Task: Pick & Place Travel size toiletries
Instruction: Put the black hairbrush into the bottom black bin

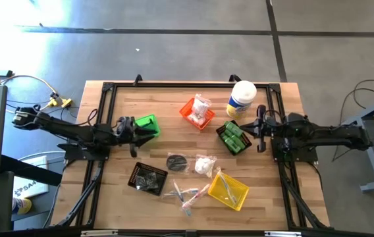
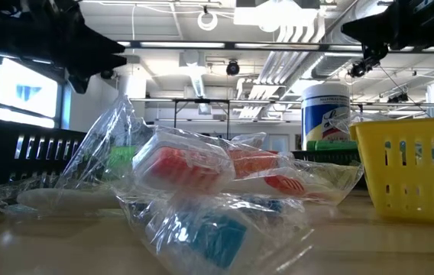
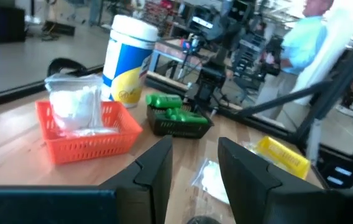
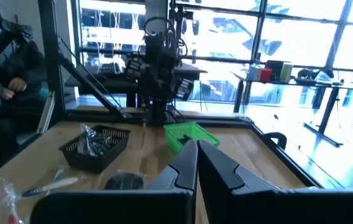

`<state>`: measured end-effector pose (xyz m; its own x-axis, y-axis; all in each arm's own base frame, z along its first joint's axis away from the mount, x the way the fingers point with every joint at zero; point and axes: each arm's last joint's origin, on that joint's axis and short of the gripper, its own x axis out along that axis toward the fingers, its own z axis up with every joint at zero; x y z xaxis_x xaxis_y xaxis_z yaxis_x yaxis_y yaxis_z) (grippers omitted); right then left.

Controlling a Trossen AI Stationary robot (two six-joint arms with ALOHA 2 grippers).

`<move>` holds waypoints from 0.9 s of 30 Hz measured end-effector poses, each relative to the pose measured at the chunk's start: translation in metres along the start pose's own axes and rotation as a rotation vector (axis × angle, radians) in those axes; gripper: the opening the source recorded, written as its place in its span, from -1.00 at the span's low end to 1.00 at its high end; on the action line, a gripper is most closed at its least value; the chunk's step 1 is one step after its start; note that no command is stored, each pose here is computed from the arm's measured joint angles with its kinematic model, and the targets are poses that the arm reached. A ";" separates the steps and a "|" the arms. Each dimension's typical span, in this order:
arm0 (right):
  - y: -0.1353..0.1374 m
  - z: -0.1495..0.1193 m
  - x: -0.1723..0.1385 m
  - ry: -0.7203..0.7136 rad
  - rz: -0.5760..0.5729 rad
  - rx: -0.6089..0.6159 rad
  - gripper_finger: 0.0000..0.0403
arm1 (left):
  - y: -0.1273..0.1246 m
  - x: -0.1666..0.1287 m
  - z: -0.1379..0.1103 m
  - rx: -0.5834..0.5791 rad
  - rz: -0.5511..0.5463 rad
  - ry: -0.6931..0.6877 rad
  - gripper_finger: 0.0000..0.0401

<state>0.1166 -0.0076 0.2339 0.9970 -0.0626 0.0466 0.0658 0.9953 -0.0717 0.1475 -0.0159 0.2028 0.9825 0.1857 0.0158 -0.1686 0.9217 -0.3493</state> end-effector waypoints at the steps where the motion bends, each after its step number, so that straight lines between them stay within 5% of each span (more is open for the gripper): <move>1: 0.000 -0.002 0.000 -0.005 0.000 -0.001 -0.98 | -0.001 0.003 0.000 -0.008 0.012 0.008 -0.37; 11: 0.000 -0.007 0.001 0.007 0.001 -0.001 -0.98 | -0.025 0.067 -0.004 0.095 0.105 0.224 -0.37; 21: 0.000 -0.007 0.001 0.008 0.001 -0.014 -0.98 | -0.053 0.129 0.002 0.209 0.243 0.629 -0.37; 27: 0.000 -0.006 0.001 -0.001 -0.003 -0.050 -0.98 | -0.088 0.152 0.015 0.255 0.227 0.724 -0.37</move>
<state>0.1176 -0.0077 0.2277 0.9967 -0.0656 0.0476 0.0709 0.9901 -0.1212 0.3106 -0.0639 0.2499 0.7150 0.1915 -0.6724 -0.2972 0.9538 -0.0444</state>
